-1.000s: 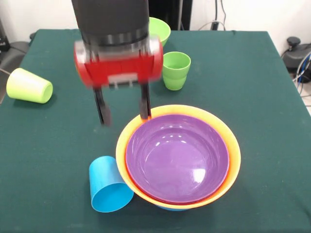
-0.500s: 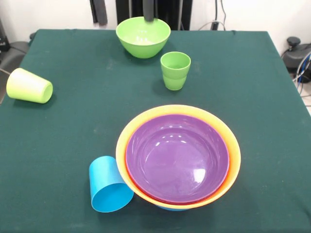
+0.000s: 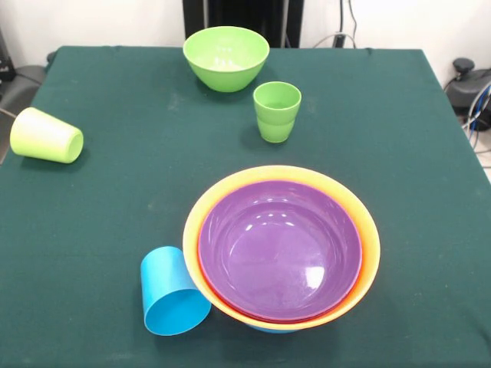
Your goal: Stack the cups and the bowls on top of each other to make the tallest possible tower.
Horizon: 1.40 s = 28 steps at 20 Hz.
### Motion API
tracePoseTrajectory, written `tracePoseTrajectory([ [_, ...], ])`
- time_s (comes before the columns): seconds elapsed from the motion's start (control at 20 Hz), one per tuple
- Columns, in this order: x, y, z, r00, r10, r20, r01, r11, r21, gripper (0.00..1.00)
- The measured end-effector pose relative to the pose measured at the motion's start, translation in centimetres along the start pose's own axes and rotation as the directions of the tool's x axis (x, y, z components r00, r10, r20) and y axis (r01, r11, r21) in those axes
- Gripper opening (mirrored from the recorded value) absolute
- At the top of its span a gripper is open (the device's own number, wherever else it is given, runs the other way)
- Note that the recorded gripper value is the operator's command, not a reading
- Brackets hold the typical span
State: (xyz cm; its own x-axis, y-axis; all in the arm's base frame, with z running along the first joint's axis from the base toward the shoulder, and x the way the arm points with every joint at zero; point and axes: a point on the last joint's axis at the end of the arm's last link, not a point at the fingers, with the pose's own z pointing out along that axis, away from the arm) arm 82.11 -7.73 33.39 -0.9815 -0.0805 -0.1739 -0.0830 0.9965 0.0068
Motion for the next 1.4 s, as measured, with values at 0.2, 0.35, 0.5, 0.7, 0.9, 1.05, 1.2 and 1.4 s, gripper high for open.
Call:
tracePoseTrajectory([
  [0.2,1.3,0.0,0.8,0.9997,0.007,-0.025,-0.007,1.0000,-0.003,1.00],
  [0.35,2.3,0.1,1.5,0.9994,0.009,-0.033,-0.009,1.0000,-0.002,1.00],
  [0.5,4.3,0.3,3.3,0.9993,0.007,-0.037,-0.007,1.0000,0.005,1.00],
  [0.7,6.2,0.7,4.9,0.9995,0.006,-0.032,-0.006,1.0000,0.006,1.00],
  [0.9,8.9,1.4,6.7,0.9996,0.007,-0.029,-0.007,1.0000,0.003,1.00],
  [1.05,10.8,2.0,7.9,0.9995,0.006,-0.032,-0.006,1.0000,0.001,1.00],
  [1.2,12.1,2.3,8.8,0.9994,0.007,-0.033,-0.007,1.0000,0.001,1.00],
  [1.4,14.2,2.5,10.1,0.9992,0.012,-0.039,-0.012,0.9999,0.006,1.00],
])
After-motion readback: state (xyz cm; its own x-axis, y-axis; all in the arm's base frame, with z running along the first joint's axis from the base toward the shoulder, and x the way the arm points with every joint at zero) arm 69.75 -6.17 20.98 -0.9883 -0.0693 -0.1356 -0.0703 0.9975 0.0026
